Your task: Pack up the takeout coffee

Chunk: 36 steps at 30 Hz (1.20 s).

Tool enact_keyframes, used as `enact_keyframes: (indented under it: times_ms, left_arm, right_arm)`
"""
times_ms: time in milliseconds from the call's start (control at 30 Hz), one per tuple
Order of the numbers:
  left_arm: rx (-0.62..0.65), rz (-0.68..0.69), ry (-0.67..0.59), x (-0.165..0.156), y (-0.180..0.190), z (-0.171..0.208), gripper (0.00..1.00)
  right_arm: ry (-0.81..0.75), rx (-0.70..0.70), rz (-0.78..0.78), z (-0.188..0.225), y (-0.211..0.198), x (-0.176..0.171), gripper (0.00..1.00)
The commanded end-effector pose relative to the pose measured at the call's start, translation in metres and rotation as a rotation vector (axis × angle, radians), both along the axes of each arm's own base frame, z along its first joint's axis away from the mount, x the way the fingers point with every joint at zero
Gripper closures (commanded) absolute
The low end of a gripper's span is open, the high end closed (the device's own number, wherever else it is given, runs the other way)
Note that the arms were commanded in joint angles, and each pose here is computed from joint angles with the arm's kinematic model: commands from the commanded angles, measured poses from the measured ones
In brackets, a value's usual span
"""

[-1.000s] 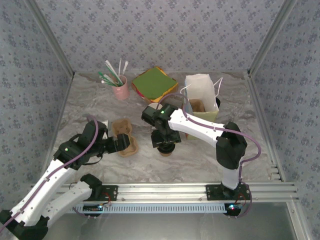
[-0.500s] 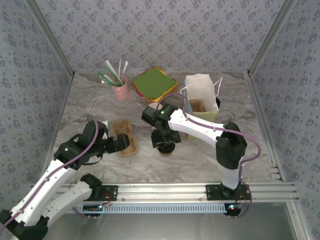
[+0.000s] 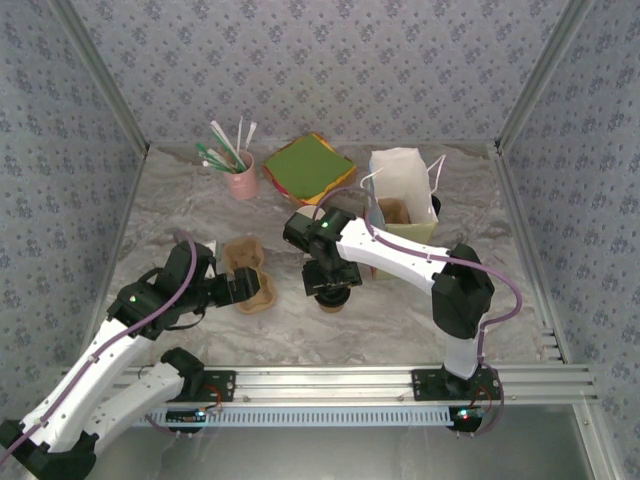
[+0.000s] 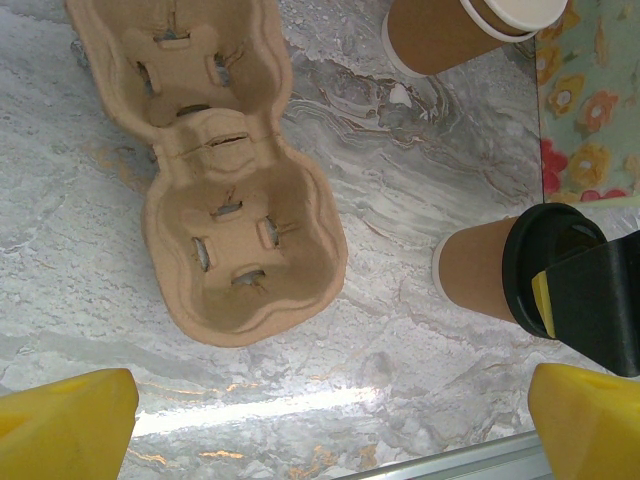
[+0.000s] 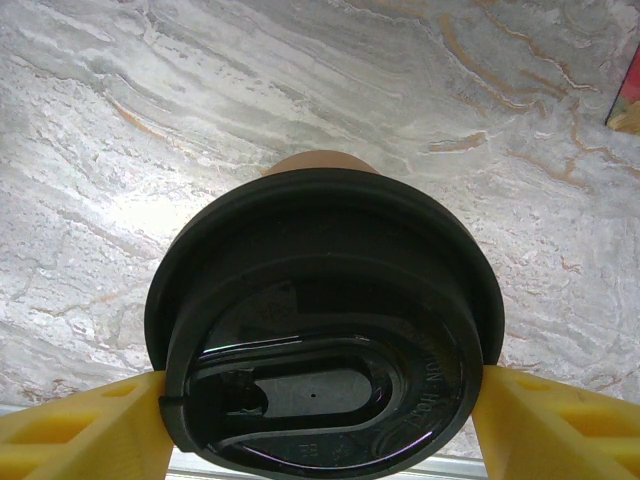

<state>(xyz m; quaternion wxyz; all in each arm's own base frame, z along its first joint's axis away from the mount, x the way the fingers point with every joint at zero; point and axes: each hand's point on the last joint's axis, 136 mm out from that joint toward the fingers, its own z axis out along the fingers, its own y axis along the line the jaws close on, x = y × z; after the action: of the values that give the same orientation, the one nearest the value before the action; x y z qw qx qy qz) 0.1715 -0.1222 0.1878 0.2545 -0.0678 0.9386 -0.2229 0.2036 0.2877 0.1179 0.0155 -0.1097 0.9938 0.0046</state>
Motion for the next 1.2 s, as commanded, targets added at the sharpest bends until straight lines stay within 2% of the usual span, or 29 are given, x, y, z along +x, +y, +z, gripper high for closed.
enact_keyframes:
  times_ms: [0,433,700,1167]
  left_arm:
    - [-0.020,0.001,-0.005,0.001,-0.002,0.002,0.00]
    - [-0.018,0.001,-0.005,0.001,-0.002,0.002,0.00]
    - [-0.020,0.000,-0.008,0.001,-0.002,0.003,0.00]
    - [-0.022,-0.003,-0.015,0.003,-0.003,0.005,0.00]
  right_arm:
    - [0.020,-0.019,0.003,-0.004,-0.007,-0.004,0.24]
    - [0.024,-0.026,0.005,-0.006,-0.007,-0.005,0.23]
    - [0.011,-0.013,0.000,0.001,-0.005,-0.003,0.30]
    - [-0.007,-0.008,0.005,0.013,-0.004,-0.004,0.31]
